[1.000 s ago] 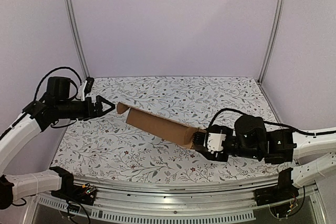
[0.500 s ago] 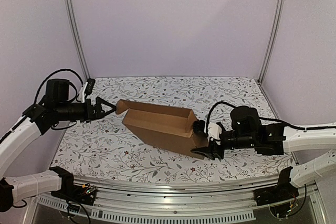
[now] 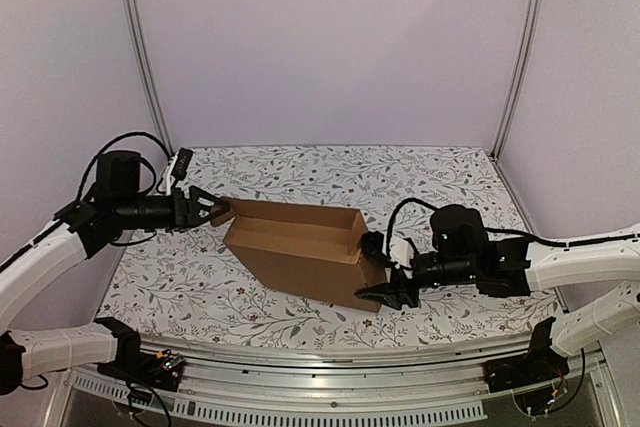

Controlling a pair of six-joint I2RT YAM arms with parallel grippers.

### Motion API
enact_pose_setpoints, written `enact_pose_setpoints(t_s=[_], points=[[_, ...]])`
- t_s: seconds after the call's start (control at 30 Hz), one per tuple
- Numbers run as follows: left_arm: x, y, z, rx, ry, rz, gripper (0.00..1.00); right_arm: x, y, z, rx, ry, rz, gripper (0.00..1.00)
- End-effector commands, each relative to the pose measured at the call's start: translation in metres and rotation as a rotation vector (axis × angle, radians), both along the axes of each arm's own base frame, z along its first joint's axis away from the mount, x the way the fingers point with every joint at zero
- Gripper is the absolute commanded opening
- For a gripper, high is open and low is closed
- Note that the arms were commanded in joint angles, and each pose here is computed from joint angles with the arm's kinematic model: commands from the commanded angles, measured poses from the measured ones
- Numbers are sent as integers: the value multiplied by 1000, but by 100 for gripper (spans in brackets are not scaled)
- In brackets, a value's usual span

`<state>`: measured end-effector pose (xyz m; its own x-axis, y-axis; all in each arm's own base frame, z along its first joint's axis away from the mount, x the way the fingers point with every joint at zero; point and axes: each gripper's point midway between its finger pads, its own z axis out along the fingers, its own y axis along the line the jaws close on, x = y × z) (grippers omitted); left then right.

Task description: Fold the paper box

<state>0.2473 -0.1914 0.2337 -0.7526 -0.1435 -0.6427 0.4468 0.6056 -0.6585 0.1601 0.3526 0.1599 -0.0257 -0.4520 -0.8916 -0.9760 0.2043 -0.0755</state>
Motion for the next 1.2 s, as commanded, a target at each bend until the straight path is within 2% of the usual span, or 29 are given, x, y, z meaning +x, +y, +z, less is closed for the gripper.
enact_pose_setpoints(t_s=[0.0,0.2,0.43,0.63,0.77,0.97,1.17], points=[[-3,-19,0,-7,-16,-61,69,3,4,3,46,4,-6,36],[-2,-22,-1,38,-41,-51,53,5,3,-6,40,12,-26,35],[-3,-20,-5,101,-53,-35,45,5,3,-13,33,19,-29,35],[-4,-20,-17,171,-41,-19,31,6,2,-13,40,21,-35,35],[-3,-16,-18,236,-65,12,25,6,2,-14,40,23,-38,35],[-4,-16,-18,253,-74,19,11,5,2,-17,38,33,-37,35],[-5,-16,-24,283,-69,22,4,5,2,-16,43,38,-42,35]])
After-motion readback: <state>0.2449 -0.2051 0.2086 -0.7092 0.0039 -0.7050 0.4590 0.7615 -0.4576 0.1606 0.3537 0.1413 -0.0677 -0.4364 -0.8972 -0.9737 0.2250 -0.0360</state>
